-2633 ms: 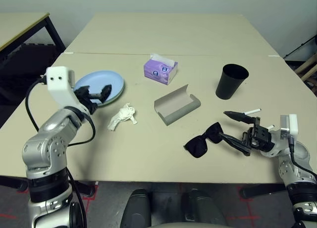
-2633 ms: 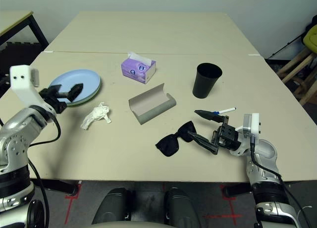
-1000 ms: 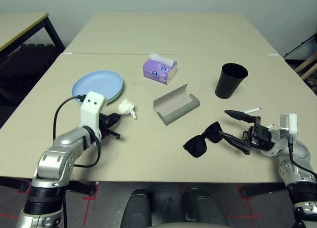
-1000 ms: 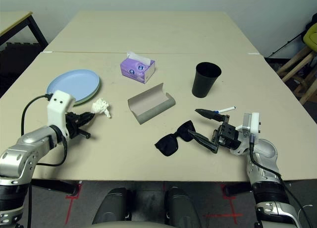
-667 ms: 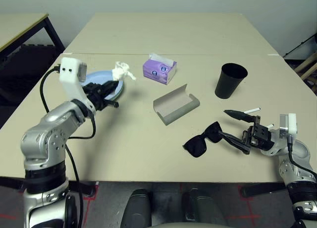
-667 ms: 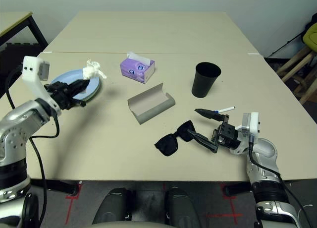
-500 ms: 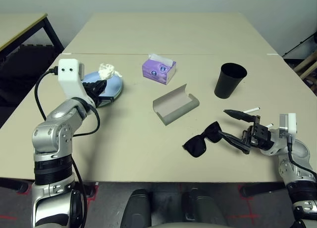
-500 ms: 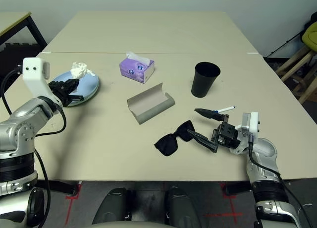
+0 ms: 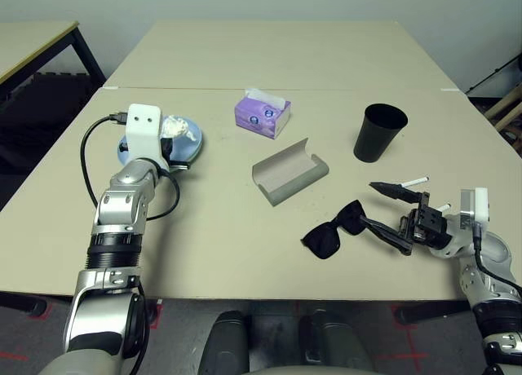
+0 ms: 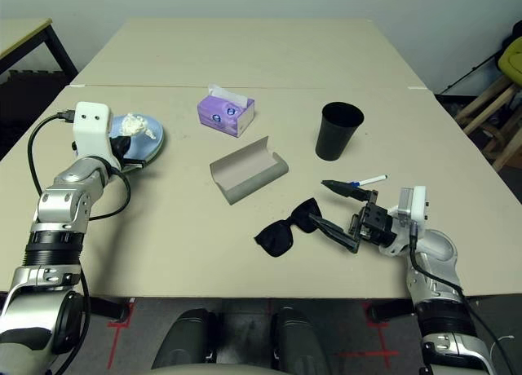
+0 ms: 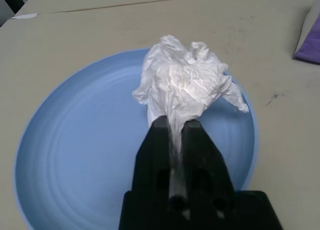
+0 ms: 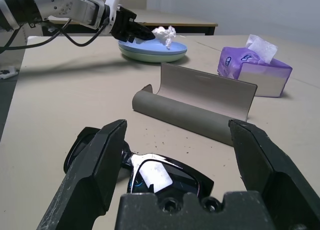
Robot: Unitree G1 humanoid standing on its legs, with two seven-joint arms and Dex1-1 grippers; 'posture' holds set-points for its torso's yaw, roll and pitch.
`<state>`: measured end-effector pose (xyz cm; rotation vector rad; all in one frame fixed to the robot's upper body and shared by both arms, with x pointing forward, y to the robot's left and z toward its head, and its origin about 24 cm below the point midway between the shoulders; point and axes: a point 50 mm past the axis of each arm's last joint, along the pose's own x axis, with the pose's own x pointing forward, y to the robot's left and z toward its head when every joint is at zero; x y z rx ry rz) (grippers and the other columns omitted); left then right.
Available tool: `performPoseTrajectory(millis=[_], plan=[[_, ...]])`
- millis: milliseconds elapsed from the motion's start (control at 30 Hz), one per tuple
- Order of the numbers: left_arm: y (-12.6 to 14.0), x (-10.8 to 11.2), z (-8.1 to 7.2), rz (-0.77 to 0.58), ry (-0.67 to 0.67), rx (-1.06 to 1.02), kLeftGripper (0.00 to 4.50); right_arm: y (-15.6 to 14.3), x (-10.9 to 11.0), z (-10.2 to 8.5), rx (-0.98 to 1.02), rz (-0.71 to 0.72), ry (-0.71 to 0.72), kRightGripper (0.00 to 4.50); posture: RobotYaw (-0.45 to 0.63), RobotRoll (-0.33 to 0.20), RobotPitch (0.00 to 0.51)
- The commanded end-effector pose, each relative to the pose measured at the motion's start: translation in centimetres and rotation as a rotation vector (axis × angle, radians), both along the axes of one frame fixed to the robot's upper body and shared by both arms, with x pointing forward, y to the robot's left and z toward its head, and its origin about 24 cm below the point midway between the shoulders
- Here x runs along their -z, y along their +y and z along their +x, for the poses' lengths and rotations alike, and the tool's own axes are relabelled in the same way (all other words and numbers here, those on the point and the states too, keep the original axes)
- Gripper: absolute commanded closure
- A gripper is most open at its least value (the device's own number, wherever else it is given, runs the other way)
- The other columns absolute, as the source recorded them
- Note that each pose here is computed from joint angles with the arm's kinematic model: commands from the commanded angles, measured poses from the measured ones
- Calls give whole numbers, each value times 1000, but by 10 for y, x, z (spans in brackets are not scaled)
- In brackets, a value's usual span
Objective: Organize and tidy the items on the table.
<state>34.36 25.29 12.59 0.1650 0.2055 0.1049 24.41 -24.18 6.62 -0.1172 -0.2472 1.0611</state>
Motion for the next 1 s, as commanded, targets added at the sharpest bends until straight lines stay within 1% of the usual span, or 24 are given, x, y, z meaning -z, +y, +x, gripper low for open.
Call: performPoseTrajectory(millis=[33, 100, 133, 233, 333, 400, 467, 533, 633, 767, 867, 1000], plan=[[1, -7, 2, 21, -41, 8, 2391, -1, -2, -2, 3, -11, -14, 0, 101, 0, 62], [5, -8, 1, 20, -38, -8, 1644, -1, -1, -2, 2, -11, -14, 0, 101, 0, 62], [7, -9, 1, 19, -44, -16, 1184, -1, -1, -2, 0, -11, -14, 0, 110, 0, 59], [10, -15, 1, 7, -71, -18, 77, 0, -1, -1, -4, -11, -14, 0, 114, 0, 57], [3, -34, -2, -61, -208, 64, 31, 1, -2, 0, -10, -5, -19, 0, 114, 0, 57], [-2, -44, -7, -124, -264, 131, 31, 1, -3, 1, -11, -5, -20, 0, 114, 0, 57], [-7, -44, -14, -151, -238, 213, 31, 0, -4, 1, -11, -8, -20, 0, 114, 0, 57], [-12, -46, -25, -166, -216, 315, 31, -1, -4, 2, -12, -11, -20, 0, 127, 0, 50], [-12, -52, -40, -167, -225, 405, 31, -2, -5, 3, -14, -15, -20, 0, 127, 0, 50], [-13, -53, -58, -196, -196, 520, 31, -3, -6, 6, -19, -22, -22, 0, 141, 0, 43], [-11, -49, -70, -195, -161, 577, 31, -3, -6, 8, -21, -22, -25, 0, 141, 0, 43], [-7, -45, -80, -203, -148, 608, 31, -2, -6, 8, -27, -22, -27, 0, 141, 0, 43]])
